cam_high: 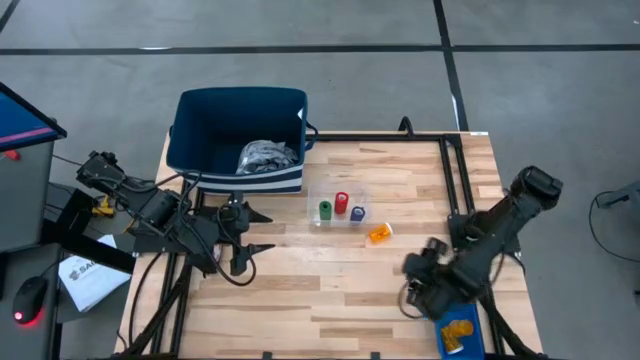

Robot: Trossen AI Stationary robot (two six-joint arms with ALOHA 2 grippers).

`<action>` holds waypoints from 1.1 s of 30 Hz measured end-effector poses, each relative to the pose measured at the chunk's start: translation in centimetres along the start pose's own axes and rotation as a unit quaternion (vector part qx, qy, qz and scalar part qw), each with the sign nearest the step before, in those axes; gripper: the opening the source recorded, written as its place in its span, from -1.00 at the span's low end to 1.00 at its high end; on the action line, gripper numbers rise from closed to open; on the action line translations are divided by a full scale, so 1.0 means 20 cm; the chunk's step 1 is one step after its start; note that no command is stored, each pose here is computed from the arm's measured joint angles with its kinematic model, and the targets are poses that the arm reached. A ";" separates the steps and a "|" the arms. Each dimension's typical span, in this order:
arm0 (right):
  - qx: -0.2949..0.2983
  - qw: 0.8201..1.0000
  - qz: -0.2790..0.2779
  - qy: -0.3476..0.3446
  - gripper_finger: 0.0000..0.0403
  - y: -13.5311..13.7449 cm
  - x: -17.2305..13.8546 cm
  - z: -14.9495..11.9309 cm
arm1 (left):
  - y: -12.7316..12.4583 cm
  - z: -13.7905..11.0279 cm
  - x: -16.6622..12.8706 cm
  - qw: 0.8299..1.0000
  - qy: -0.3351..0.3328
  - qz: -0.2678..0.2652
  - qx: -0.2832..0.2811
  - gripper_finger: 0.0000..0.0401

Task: Pick & place medical supplies in basket/bin
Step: Put the orange pill bottle into the blue basket

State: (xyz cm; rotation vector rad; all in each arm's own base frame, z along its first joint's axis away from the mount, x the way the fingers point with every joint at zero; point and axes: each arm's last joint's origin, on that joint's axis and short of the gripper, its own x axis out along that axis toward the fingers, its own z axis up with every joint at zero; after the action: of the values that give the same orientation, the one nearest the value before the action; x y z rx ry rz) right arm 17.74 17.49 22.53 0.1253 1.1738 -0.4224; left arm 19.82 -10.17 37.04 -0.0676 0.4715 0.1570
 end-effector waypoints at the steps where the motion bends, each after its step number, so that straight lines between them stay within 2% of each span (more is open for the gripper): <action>1: -0.032 0.999 0.007 -0.004 0.23 0.00 0.02 0.04 | 0.00 0.00 0.00 1.000 0.000 0.000 0.000 0.38; 3: -0.095 0.995 0.018 -0.012 0.23 -0.01 0.05 0.11 | 0.00 0.00 0.00 1.000 0.000 0.000 0.000 0.38; 7: -0.201 0.980 -0.002 -0.005 0.23 -0.09 0.11 0.23 | 0.00 0.00 0.00 1.000 0.000 0.000 0.000 0.38; 10: -0.253 0.967 0.005 0.007 0.23 -0.15 0.20 0.30 | -0.01 0.00 0.00 1.000 0.000 -0.004 0.001 0.38; 14: -0.307 0.951 0.028 0.035 0.23 -0.23 0.34 0.31 | -0.01 -0.01 -0.01 1.000 0.000 -0.008 -0.006 0.38; 18: -0.332 0.942 0.018 0.043 0.23 -0.31 0.41 0.33 | -0.02 -0.01 -0.01 1.000 0.001 -0.011 -0.020 0.38; 23: -0.338 0.941 0.007 0.022 0.23 -0.38 0.47 0.39 | -0.03 -0.01 -0.02 1.000 0.001 -0.015 -0.025 0.38; 28: -0.318 0.946 0.046 0.031 0.23 -0.44 0.53 0.40 | -0.03 -0.01 -0.01 0.999 0.003 -0.014 -0.033 0.38; 33: -0.321 0.944 0.059 0.038 0.23 -0.47 0.58 0.38 | -0.03 -0.01 -0.01 0.999 0.003 -0.014 -0.034 0.38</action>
State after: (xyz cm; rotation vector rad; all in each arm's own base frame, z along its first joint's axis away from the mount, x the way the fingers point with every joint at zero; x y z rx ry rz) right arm 24.37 3.59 16.09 -0.3567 1.3193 0.0871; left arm 19.57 -10.91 36.94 -0.1414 0.4702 0.1462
